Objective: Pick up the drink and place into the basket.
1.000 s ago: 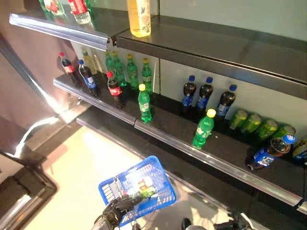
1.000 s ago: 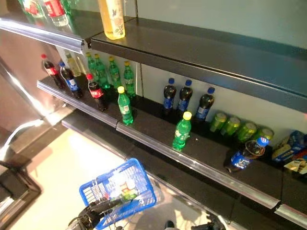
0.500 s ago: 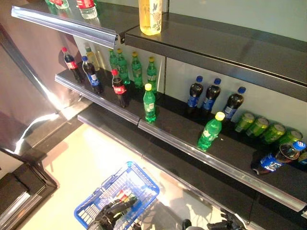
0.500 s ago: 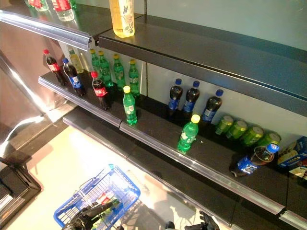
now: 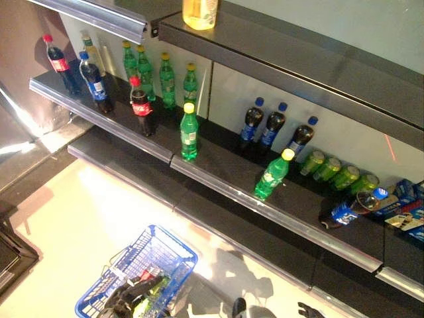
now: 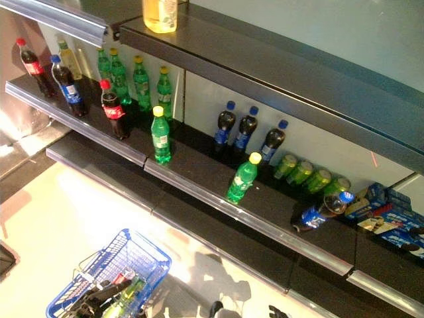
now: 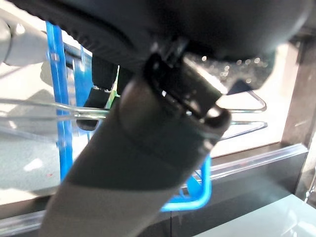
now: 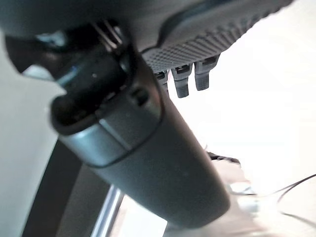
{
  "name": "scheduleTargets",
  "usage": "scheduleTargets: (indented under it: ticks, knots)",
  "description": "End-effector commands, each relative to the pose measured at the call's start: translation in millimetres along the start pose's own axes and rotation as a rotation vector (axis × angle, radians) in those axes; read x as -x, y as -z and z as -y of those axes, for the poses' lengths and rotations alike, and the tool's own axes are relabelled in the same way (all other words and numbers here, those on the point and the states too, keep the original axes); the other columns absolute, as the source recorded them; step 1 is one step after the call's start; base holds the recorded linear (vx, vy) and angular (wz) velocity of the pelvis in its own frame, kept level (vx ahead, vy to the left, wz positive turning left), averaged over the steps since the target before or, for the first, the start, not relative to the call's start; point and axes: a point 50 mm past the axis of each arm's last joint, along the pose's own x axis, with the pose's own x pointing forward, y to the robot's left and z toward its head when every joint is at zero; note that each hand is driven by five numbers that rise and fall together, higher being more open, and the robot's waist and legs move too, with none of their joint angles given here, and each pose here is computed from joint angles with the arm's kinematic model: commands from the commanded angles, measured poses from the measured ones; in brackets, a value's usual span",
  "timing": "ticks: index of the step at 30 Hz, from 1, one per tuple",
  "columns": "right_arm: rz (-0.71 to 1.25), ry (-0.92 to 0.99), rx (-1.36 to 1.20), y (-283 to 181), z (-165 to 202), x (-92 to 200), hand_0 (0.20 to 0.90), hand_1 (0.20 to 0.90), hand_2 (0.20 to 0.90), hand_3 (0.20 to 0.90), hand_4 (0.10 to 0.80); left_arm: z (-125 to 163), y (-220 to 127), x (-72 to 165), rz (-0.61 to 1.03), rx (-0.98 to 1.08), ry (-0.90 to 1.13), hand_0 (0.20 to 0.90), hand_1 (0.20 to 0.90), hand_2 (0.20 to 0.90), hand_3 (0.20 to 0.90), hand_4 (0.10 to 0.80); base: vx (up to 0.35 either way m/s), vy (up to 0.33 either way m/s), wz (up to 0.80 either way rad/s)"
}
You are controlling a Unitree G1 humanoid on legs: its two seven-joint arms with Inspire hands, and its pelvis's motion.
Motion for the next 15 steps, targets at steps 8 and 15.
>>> scheduleTargets:
  ticks: [8,15]
  knots:
    - [0.019,0.123,-0.053,-14.0,40.7,-2.0,0.900,0.900,0.900,0.900,0.800,27.8,-28.5,-5.2,0.116,-0.109,0.170,0.300,0.300,0.300,0.200,0.100,0.001,0.219,0.13]
    - [0.005,0.055,-0.071,-7.5,27.9,-1.9,0.900,0.900,0.900,0.900,0.800,9.0,-25.6,-2.7,0.102,-0.108,0.123,0.300,0.300,0.300,0.200,0.100,-0.003,0.095,0.06]
